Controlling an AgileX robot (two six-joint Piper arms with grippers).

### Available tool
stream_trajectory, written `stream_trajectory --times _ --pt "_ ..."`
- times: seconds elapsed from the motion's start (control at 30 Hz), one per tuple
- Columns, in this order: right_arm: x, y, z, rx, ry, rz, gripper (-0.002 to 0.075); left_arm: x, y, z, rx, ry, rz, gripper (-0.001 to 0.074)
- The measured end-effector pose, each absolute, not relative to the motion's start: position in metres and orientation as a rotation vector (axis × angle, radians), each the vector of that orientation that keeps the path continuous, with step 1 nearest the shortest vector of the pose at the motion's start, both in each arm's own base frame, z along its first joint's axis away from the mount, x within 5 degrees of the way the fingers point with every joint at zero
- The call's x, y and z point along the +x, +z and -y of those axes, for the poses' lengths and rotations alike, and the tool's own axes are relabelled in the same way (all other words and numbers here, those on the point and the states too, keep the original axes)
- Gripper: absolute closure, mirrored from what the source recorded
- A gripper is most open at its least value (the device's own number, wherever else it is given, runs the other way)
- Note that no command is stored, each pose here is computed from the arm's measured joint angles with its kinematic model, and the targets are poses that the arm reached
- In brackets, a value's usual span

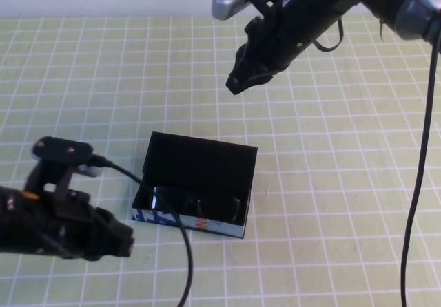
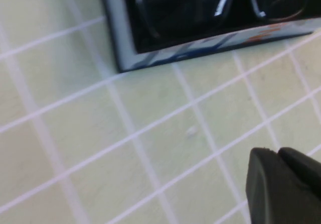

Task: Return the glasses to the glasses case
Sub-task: Close the glasses case

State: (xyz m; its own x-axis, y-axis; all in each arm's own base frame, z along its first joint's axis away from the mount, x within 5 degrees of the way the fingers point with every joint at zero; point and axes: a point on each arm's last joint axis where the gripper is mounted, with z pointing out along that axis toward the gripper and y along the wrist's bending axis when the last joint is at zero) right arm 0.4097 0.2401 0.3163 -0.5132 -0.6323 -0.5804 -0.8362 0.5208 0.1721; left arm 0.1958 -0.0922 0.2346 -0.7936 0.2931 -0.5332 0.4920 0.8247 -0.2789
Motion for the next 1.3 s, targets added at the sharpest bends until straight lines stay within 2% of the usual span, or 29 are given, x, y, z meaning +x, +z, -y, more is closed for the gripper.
stream_trajectory --times 0.17,0.33,0.67,0.87,1.07,1.3 --pt "0.421 0.294 -0.229 -1.079 0.698 -2.423 0.0741 0.219 0.205 0.109 0.558 -0.734 -2.540 0.0738" --pt "0.430 0.262 -0.232 -1.026 0.746 -2.509 0.0742 0.234 0.185 0.118 0.516 -0.824 -2.520 0.0738" --pt "0.445 0.219 -0.239 -0.962 0.795 -2.557 0.0743 0.250 0.156 0.123 0.443 -0.845 -2.528 0.0738" --pt "0.444 0.210 -0.243 -0.943 0.883 -2.578 0.0743 0.255 0.152 0.121 0.358 -0.816 -2.525 0.0738" --pt "0.440 0.211 -0.249 -0.945 1.015 -2.558 0.0743 0.257 0.153 0.121 0.353 -0.806 -2.505 0.0738" --pt "0.439 0.214 -0.252 -0.920 1.085 -2.536 0.0743 0.258 0.153 0.121 0.350 -0.806 -2.499 0.0738"
